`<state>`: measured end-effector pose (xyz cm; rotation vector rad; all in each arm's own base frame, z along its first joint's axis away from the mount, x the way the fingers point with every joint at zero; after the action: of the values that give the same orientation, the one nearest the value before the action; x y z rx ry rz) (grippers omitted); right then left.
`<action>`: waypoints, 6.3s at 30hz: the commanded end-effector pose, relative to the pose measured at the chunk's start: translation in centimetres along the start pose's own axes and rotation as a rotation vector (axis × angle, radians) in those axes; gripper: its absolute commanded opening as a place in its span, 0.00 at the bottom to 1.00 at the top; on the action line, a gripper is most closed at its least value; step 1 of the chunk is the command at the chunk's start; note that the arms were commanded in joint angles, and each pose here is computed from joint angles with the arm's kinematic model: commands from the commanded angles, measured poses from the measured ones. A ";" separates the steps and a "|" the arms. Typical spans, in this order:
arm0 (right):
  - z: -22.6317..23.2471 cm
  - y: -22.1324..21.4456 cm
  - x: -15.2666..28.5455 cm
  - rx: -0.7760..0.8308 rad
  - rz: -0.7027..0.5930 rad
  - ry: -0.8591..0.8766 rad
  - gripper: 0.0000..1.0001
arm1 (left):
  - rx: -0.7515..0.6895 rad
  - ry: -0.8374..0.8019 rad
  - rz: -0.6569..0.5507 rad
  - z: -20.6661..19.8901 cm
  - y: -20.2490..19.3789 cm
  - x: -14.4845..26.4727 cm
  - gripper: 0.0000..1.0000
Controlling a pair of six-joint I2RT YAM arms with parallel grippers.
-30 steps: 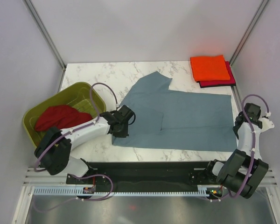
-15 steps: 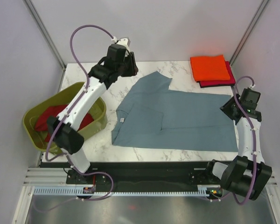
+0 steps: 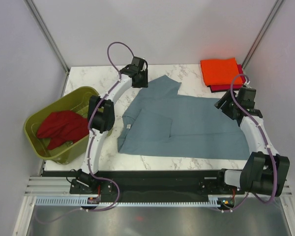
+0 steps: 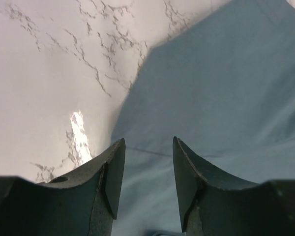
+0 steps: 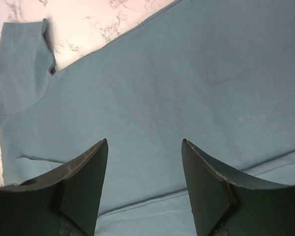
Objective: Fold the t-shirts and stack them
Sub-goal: Fold the tshirt
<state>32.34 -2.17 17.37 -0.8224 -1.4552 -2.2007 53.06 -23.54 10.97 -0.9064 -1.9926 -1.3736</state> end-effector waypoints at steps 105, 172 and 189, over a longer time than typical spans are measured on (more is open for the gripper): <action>-15.1 2.8 -7.2 -0.191 0.047 -0.653 0.00 | 0.054 -0.163 0.030 4.8 -3.7 12.7 0.02; -14.0 -4.5 3.6 -0.327 0.275 -0.776 0.35 | -0.108 -0.369 0.227 -4.1 -12.2 20.3 0.34; -17.2 -10.5 2.5 -0.308 0.348 -0.925 0.35 | -0.113 -0.143 0.374 -1.8 -17.7 9.3 0.32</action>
<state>19.82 -12.72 7.20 -2.1470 -1.1010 -1.8577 31.96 -27.12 8.59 -1.4346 -1.7055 -1.2167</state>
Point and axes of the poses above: each gripper's point midway between its finger pads, its own x axis back along the fingers, its own z axis along the line the jaws close on, y = z × x, the point moved 4 cm from there along x, back along the fingers, and after that the axes turned 14 degrees about x, right-handed, at the moved point
